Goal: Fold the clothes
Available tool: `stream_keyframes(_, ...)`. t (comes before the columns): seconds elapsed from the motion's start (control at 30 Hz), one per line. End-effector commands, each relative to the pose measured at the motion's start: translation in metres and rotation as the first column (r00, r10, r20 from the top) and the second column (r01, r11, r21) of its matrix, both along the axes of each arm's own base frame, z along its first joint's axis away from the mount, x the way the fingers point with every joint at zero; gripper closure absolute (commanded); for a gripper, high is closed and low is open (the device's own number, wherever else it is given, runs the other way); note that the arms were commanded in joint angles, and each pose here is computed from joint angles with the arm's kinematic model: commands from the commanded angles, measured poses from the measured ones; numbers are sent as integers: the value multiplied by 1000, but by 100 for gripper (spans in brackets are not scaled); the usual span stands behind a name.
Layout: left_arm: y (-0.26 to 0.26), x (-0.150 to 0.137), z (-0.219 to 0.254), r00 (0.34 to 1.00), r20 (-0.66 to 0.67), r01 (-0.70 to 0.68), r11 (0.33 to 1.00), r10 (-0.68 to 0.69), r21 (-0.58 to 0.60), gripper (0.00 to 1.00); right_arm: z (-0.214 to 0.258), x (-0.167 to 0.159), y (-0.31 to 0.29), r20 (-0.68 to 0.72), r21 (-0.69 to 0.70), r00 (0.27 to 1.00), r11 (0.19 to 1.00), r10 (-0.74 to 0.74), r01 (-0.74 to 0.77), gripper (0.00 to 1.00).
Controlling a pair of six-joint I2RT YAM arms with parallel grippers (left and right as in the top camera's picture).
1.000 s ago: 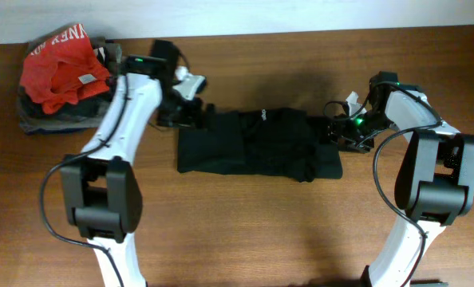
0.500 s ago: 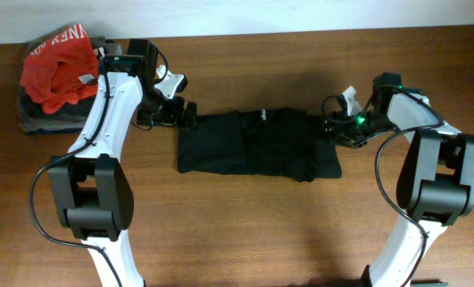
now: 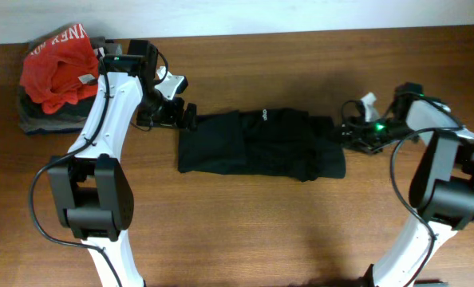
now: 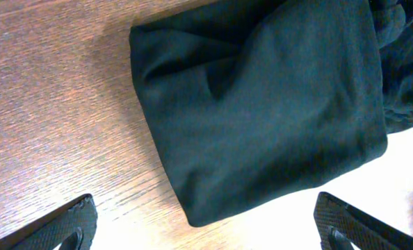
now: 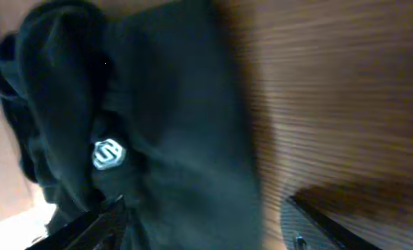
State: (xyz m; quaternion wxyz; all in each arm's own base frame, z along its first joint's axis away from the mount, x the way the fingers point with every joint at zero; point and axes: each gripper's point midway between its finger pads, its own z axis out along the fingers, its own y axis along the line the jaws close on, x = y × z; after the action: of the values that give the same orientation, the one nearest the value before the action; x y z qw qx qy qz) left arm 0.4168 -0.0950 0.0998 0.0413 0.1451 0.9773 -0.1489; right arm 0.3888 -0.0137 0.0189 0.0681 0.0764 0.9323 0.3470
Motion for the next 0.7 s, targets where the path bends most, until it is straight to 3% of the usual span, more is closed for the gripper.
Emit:
stream_keyframes(0.0,1,3,4,1000,16,13,1000,-13,3,1,-20,-12,-29,-56,-116,998,993,-24,17,24)
stream_keyframes(0.5,1,3,4,1000,16,13,1000,-13,3,1,-45,-19,52,-91,-105,992,990,85,-94,25)
stream_keyframes(0.6,1,3,4,1000,16,14,1000,-14,3,1,-49,-20,56,-93,-105,992,990,83,-92,33)
stream_keyframes(0.67,1,3,4,1000,17,14,1000,-14,3,1,-48,-20,54,-90,-106,993,991,78,-87,52)
